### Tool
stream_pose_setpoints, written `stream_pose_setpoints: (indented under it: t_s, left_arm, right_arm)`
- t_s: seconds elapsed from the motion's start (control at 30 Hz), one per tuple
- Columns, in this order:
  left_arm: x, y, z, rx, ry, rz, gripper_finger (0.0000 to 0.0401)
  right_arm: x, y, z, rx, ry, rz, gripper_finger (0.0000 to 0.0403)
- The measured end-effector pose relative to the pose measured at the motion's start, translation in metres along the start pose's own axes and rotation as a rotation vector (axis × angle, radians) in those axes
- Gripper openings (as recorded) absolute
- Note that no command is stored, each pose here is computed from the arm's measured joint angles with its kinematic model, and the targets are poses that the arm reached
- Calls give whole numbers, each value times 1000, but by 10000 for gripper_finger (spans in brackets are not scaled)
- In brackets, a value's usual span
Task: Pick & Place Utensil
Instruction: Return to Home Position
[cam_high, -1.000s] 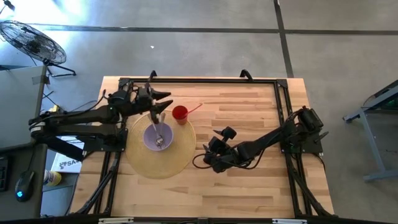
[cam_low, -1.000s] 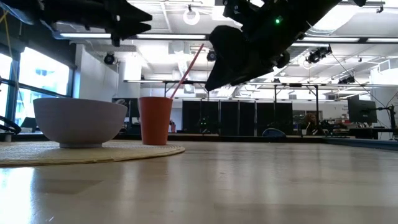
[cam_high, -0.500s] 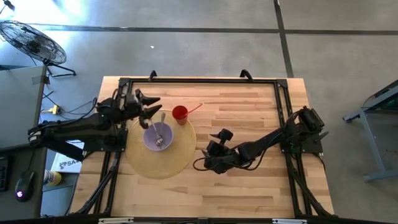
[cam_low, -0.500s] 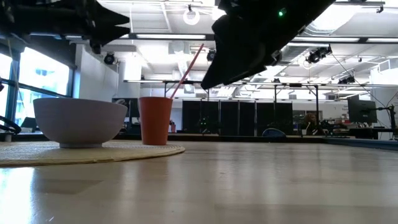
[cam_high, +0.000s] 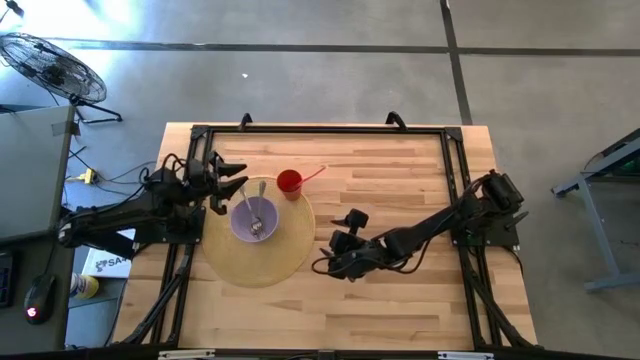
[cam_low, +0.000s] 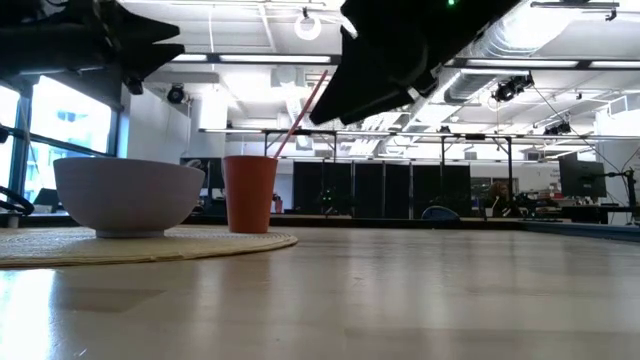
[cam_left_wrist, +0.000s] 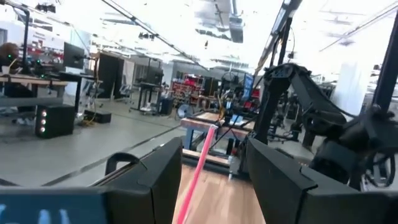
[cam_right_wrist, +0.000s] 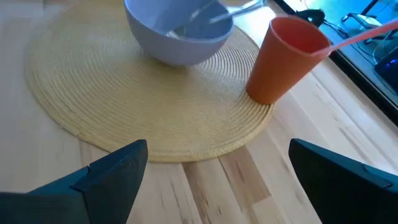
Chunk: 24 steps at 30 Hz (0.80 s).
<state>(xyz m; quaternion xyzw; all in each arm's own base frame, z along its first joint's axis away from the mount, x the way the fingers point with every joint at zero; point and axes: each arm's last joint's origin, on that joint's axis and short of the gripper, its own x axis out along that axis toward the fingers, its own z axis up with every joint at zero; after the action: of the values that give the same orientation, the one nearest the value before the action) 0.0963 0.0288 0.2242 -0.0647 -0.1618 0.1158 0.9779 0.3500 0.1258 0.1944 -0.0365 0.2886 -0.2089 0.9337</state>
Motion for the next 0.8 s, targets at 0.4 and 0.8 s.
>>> stream_pose_setpoints:
  t_s: [0.4,0.8]
  left_arm:
    - [-16,-1,-9,-12,101,-53,149]
    - [-17,-1,-30,-49,104,-199,7]
  right_arm:
    - [-45,-10,20,1,-73,-7,385]
    - [-74,-16,32,-16,-128,15,376]
